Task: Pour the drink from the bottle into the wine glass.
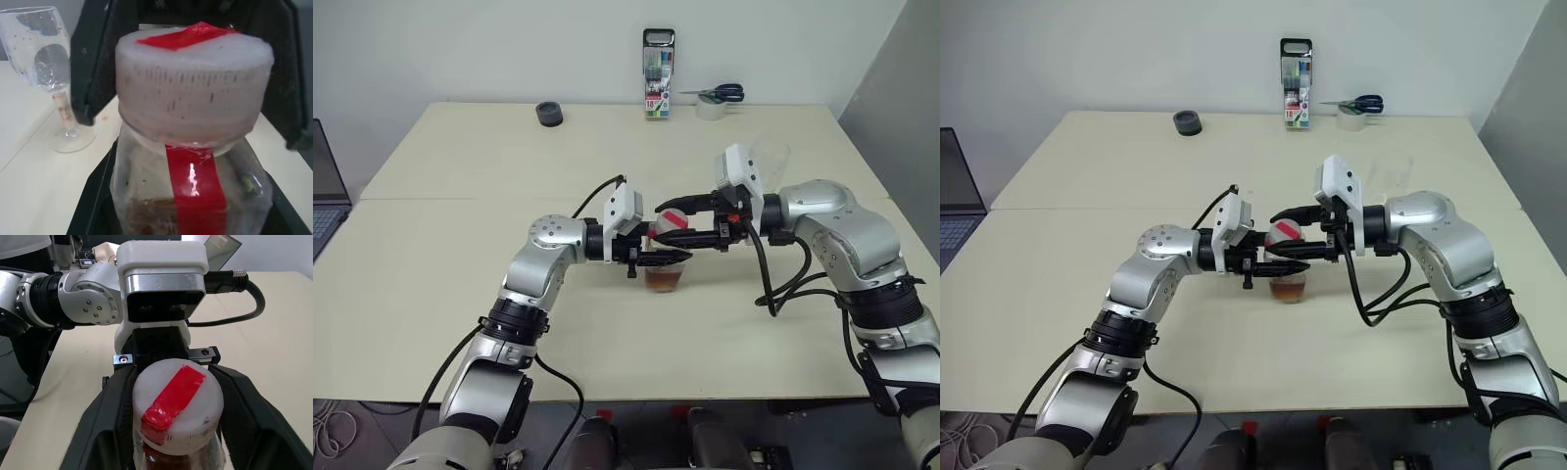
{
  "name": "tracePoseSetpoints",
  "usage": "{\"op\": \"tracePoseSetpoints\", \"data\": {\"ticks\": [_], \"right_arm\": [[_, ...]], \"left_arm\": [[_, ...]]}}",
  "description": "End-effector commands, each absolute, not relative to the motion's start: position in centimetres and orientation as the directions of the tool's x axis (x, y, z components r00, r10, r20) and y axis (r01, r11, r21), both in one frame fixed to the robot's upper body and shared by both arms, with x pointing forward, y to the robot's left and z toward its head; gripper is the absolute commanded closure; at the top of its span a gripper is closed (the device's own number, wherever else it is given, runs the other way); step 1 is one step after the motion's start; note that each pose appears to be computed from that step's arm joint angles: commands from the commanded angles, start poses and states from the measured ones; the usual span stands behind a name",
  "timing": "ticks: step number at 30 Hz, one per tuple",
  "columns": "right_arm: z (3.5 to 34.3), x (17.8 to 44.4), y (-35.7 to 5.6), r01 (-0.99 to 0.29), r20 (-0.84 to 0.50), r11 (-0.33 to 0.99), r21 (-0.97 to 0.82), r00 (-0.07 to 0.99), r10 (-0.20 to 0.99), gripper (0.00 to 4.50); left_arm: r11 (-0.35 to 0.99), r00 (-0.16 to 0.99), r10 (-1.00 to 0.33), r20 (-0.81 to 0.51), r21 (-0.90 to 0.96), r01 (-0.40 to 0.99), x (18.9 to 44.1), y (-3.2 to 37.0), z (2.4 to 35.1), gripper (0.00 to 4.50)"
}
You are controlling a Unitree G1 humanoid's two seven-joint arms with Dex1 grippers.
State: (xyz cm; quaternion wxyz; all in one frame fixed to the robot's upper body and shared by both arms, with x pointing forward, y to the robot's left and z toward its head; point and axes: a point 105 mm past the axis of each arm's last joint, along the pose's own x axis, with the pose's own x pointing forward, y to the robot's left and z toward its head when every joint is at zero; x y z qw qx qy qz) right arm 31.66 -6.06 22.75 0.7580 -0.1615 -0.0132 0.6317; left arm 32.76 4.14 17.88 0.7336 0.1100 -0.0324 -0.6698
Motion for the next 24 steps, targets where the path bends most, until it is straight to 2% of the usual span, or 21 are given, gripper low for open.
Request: {"op": "tracePoseSetpoints", "data": {"ticks": [1, 3, 5, 8, 13, 17, 24], "right_arm": [[25.6, 31.0, -7.3, -0.909, -0.064, 0.261, -0.325, 0.297, 0.953, 0.50], [26.2, 29.6, -7.7, -0.903, -0.024, 0.301, -0.306, 0.324, 0.946, 0.00], [26.1, 28.5, -7.6, -0.899, -0.006, 0.335, -0.283, 0.350, 0.937, 0.00], [25.3, 27.8, -6.8, -0.863, 0.047, 0.442, -0.246, 0.444, 0.895, 0.00], [24.2, 28.9, -6.3, -0.736, 0.107, 0.634, -0.239, 0.629, 0.770, 0.00], [23.9, 29.3, -5.5, -0.688, 0.149, 0.692, -0.221, 0.677, 0.721, 0.00], [23.6, 29.5, -4.7, -0.681, 0.159, 0.703, -0.206, 0.686, 0.710, 0.00]], "left_arm": [[0.080, 0.095, -0.994, -0.053, 0.232, 0.969, 32.5, 4.1, 19.4, 2.74], [0.092, 0.106, -0.993, -0.050, 0.225, 0.970, 32.7, 4.2, 19.4, 2.74], [0.104, 0.117, -0.992, -0.047, 0.222, 0.970, 33.0, 4.3, 19.4, 2.74], [0.129, 0.139, -0.990, -0.031, 0.218, 0.967, 33.7, 4.1, 19.7, 2.74], [0.131, 0.141, -0.990, -0.028, 0.224, 0.966, 34.0, 3.8, 19.8, 2.74], [0.118, 0.129, -0.991, -0.032, 0.228, 0.966, 34.0, 3.6, 19.7, 2.74], [0.110, 0.122, -0.992, -0.040, 0.236, 0.966, 34.0, 3.5, 19.6, 2.74]]}}
